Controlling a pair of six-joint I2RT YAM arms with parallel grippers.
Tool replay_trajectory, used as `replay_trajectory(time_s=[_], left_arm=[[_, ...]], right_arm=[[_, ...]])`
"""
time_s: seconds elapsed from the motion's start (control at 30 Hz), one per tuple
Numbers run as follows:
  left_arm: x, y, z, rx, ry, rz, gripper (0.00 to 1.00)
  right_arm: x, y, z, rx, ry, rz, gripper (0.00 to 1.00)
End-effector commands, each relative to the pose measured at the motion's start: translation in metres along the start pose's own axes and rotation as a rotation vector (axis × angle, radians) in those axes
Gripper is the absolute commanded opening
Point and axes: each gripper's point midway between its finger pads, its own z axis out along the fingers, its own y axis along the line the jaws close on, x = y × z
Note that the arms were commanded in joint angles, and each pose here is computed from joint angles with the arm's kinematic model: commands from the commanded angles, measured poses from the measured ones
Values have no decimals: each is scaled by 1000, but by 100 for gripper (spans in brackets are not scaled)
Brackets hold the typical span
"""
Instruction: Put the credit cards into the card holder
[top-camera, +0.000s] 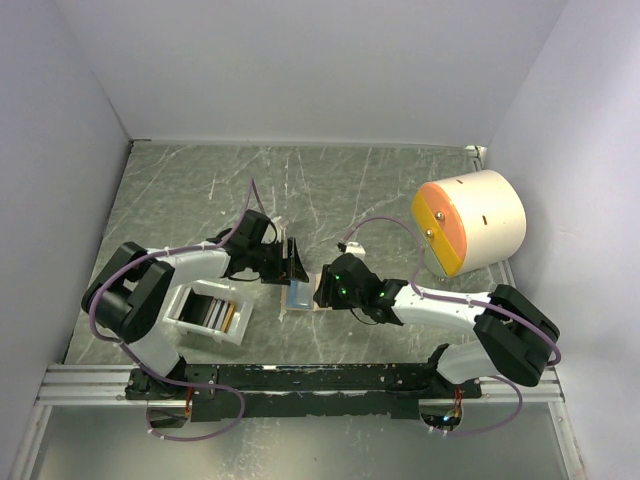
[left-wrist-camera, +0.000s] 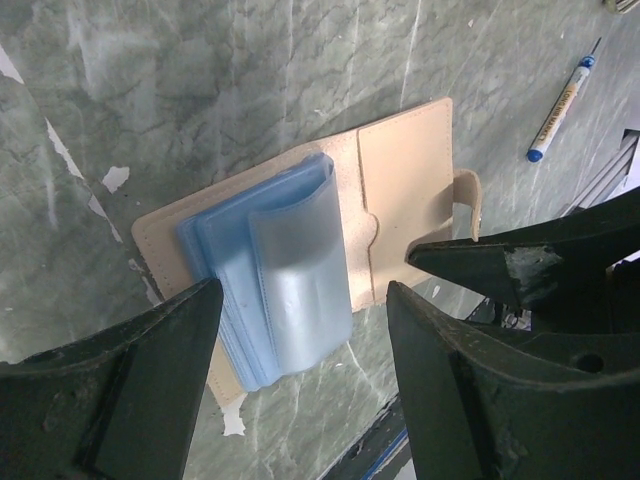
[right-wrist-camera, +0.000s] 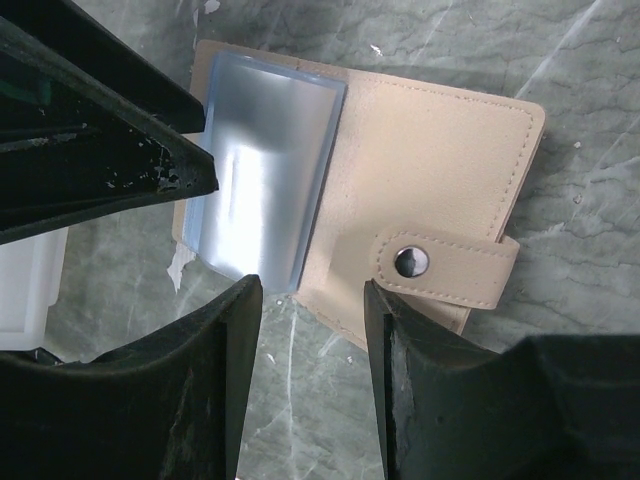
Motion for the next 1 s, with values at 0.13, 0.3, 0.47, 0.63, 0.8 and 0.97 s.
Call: replay_trajectory(time_s=[0.13, 0.3, 0.47, 0.63, 0.8, 0.97], left_arm=[[-2, -13, 1, 87, -10, -12, 77], [-1, -17, 0, 107, -12, -26, 77], [2, -21, 0, 140, -6, -40, 77], [3, -27, -1, 183, -12, -52, 77], [1, -33, -3, 208, -15, -54, 76], [-5, -45, -11, 244, -34, -48, 76]], right_arm=[[0, 1, 8, -1, -12, 4, 42], [-2, 6, 16, -8, -11, -3, 39], [2, 6, 24, -6, 5, -5, 36], [8, 3, 28, -2, 21, -2, 33], [8, 1, 27, 2, 21, 0, 32], [5, 0, 18, 12, 17, -12, 37]])
